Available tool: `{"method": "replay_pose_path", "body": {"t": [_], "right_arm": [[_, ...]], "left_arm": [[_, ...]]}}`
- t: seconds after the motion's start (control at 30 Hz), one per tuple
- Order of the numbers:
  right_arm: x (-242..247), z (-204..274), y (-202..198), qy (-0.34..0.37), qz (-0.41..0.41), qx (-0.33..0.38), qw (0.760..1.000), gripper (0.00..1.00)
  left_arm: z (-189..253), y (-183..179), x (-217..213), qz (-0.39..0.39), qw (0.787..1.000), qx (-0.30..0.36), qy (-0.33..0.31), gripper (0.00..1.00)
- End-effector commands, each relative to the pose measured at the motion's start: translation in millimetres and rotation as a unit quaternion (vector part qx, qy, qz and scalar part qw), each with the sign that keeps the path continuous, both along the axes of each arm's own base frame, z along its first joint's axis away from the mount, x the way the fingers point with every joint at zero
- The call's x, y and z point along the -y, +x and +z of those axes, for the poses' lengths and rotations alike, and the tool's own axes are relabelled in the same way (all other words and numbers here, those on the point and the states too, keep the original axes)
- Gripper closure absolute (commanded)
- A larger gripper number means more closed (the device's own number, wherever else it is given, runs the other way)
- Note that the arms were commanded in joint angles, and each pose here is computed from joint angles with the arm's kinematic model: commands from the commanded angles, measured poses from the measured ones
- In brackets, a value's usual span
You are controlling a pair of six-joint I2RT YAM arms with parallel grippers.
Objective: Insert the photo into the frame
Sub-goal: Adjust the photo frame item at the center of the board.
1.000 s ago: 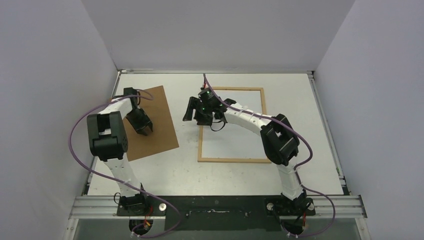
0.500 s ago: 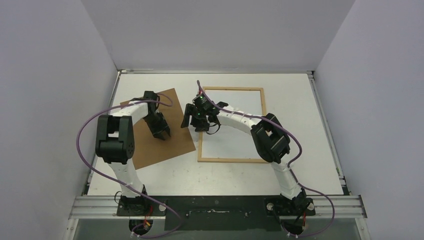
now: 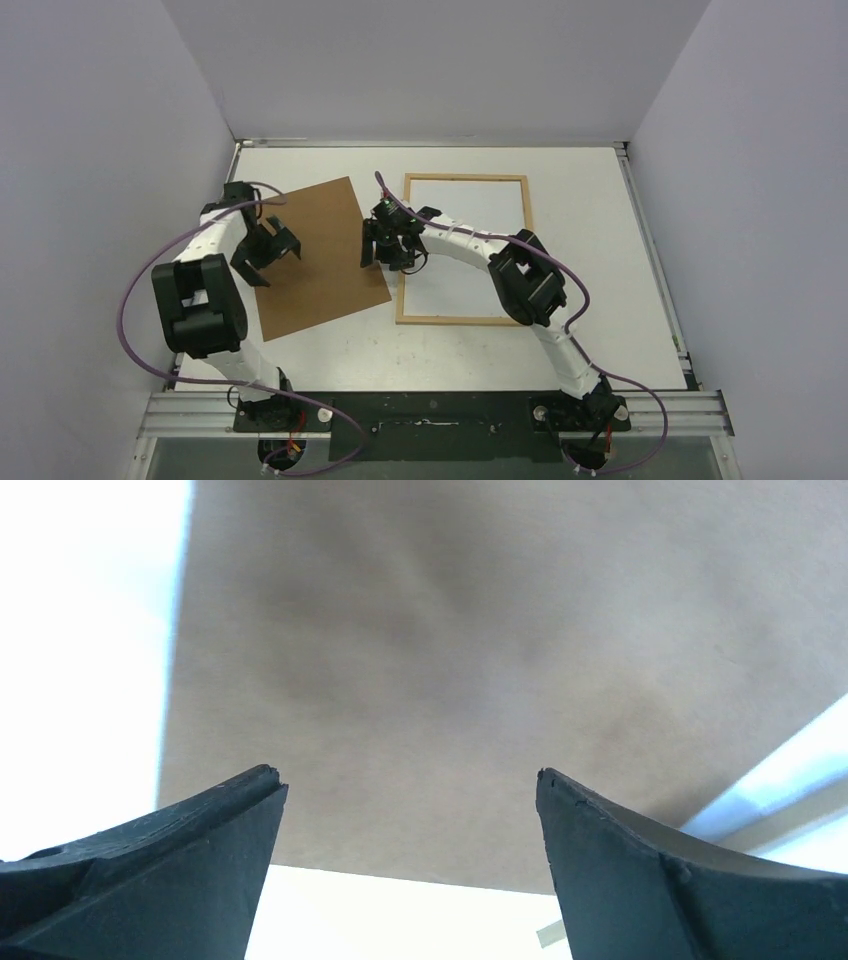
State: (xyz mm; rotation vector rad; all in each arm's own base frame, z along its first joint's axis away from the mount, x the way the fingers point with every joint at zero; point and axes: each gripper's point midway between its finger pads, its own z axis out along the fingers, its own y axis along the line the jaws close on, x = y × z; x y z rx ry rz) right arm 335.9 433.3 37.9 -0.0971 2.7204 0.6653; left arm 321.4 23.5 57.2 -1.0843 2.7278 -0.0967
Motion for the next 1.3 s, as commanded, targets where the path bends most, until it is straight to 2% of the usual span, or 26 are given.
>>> {"method": "replay_pose_path", "body": {"t": [0.0,0.1,0.2,0.33,0.57,0.63,0.87,0.93,1.03,1.27], "right_arm": [[14,-18,-8,-0.045,0.009,-0.01,0.999,0.28],[11,-20,-11,-0.041,0.019,-0.015,0.999,0.28],[8,-23,-13,-0.036,0.027,-0.022,0.999,0.28],[8,-29,-16,-0.035,0.032,-0.031,0.998,0.28],[10,-31,-16,-0.03,0.029,-0.034,0.999,0.28],[11,-30,-14,-0.027,0.027,-0.032,0.999,0.27],[6,-35,-15,0.001,0.033,-0.037,0.999,0.27],[4,-35,-12,0.012,0.036,-0.034,0.999,0.27],[4,-36,-8,0.02,0.035,-0.036,0.999,0.27],[2,-42,-1,0.018,0.034,-0.044,0.998,0.27]], "left_arm": [[-10,-29,-20,0.047,0.999,-0.016,0.006,0.03],[-22,-36,-19,0.068,0.998,-0.017,-0.007,0.03],[-34,-57,-31,0.118,0.991,-0.046,0.03,0.04],[-36,-63,-37,0.146,0.988,-0.028,0.052,0.04],[-34,-67,-57,0.115,0.987,-0.038,0.109,0.04],[-34,-58,-64,0.099,0.988,-0.019,0.119,0.03],[-17,-2,-89,0.067,0.987,0.11,0.098,0.04],[-19,3,-97,0.066,0.986,0.117,0.096,0.07],[-27,10,-97,0.065,0.988,0.131,0.05,0.12],[-52,9,-79,0.081,0.99,0.108,-0.034,0.21]]}}
